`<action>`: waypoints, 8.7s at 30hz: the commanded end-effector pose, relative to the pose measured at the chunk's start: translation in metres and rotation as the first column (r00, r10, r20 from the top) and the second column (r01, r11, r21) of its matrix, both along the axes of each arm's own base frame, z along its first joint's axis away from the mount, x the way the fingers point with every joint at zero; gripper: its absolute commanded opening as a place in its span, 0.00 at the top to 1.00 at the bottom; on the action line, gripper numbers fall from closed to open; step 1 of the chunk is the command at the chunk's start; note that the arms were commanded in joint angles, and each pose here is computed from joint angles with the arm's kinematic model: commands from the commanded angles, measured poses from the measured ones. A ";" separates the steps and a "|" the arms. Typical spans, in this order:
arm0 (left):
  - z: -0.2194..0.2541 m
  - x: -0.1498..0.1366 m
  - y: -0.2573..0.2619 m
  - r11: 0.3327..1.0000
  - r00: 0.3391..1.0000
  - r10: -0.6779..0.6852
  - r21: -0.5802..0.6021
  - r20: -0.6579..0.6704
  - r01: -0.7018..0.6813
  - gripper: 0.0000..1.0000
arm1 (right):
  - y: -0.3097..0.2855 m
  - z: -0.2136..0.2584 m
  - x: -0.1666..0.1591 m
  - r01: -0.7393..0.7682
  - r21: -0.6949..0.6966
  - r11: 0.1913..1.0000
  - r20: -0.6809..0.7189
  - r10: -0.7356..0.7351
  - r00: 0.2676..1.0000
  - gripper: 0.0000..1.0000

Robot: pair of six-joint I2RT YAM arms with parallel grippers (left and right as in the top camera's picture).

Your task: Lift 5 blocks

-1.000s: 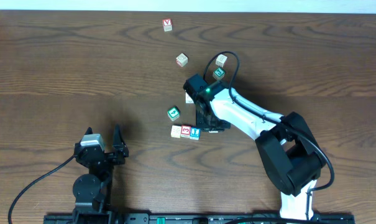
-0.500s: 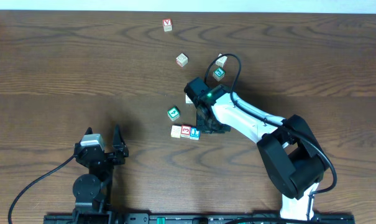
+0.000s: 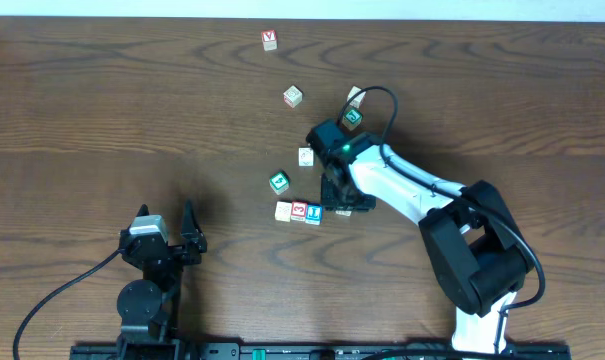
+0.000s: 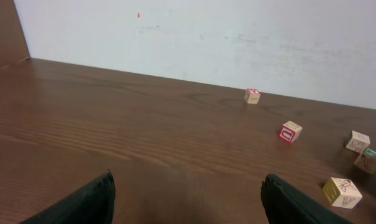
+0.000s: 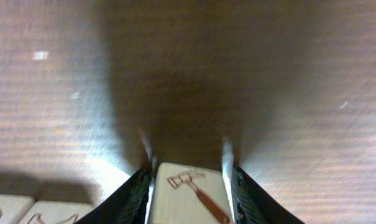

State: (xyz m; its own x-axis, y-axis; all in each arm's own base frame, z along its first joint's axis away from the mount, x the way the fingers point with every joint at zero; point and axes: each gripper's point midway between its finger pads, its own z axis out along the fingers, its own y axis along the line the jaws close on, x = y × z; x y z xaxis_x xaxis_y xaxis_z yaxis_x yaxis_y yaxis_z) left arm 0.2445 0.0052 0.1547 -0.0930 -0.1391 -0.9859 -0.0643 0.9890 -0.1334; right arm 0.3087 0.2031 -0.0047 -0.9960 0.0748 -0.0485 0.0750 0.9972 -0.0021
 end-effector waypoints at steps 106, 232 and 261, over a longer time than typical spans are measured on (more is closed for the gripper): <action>-0.017 -0.001 0.004 1.000 0.998 0.021 0.012 -0.051 -0.020 0.24 | 0.000 -0.023 -0.041 -0.166 0.089 0.982 -0.185 0.180 0.966 0.99; -0.099 0.101 -0.162 0.738 0.448 -0.159 0.195 -0.880 0.646 0.28 | -0.137 0.138 -0.011 -0.099 0.207 0.973 0.213 0.053 0.975 0.43; -0.117 0.108 -0.177 0.732 0.429 -0.218 0.144 -0.877 0.666 0.39 | -0.137 0.138 -0.010 -0.099 0.207 0.973 0.218 0.053 0.974 0.44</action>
